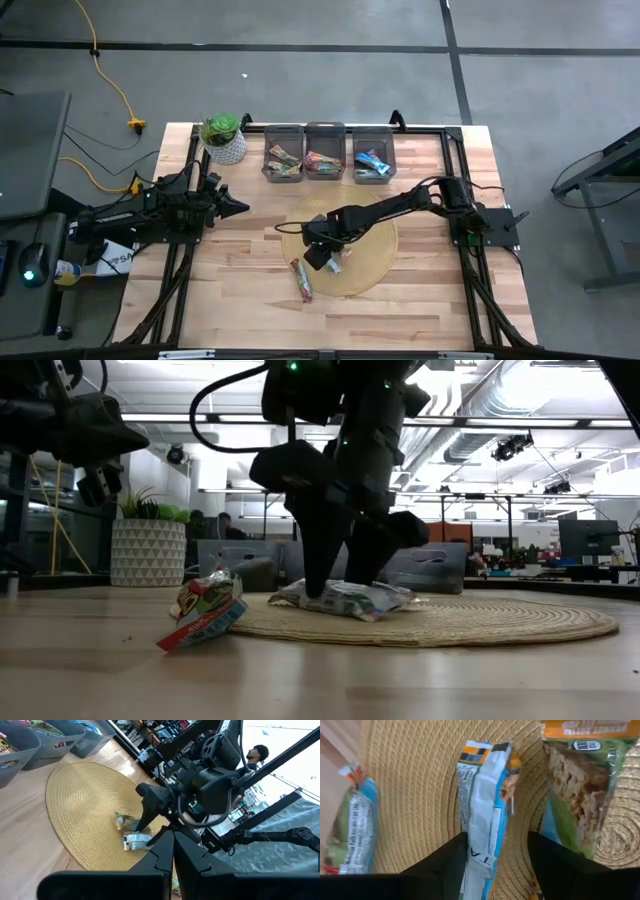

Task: Pick and place Granola Bars by type
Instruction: Put the yellow granola bar into the left black bin

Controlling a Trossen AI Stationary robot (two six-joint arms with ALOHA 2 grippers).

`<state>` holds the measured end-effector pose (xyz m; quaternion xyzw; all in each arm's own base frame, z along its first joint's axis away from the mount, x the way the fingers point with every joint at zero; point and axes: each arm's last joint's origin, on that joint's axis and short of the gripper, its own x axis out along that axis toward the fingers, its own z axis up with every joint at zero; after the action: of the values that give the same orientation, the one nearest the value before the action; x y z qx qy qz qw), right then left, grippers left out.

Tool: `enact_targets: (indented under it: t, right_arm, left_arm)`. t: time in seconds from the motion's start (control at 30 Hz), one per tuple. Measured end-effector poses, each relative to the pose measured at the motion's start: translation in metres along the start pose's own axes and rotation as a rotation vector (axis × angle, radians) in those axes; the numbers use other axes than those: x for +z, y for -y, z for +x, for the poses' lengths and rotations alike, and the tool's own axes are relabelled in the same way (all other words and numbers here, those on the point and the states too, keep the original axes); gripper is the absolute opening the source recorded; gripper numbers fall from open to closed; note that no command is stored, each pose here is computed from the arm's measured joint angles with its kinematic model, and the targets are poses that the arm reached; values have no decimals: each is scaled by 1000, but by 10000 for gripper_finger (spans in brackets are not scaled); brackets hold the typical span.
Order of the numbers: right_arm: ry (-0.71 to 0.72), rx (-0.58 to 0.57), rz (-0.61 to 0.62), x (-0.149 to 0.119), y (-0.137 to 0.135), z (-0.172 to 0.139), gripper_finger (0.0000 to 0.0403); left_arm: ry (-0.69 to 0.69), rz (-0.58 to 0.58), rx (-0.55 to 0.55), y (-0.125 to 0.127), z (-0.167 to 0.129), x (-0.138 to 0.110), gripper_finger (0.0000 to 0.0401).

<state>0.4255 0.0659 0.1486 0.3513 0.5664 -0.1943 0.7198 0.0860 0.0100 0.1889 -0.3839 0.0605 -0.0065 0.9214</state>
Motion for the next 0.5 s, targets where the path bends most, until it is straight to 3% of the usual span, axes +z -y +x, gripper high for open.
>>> enact_targets:
  t: [0.2,0.5]
  right_arm:
    - [-13,32,-20,-4,-6,5,195]
    - [-4,43,-145,-7,-9,6,187]
  left_arm:
    - [-1,0,0,0,0,0,10]
    - [2,0,2,0,0,0,10]
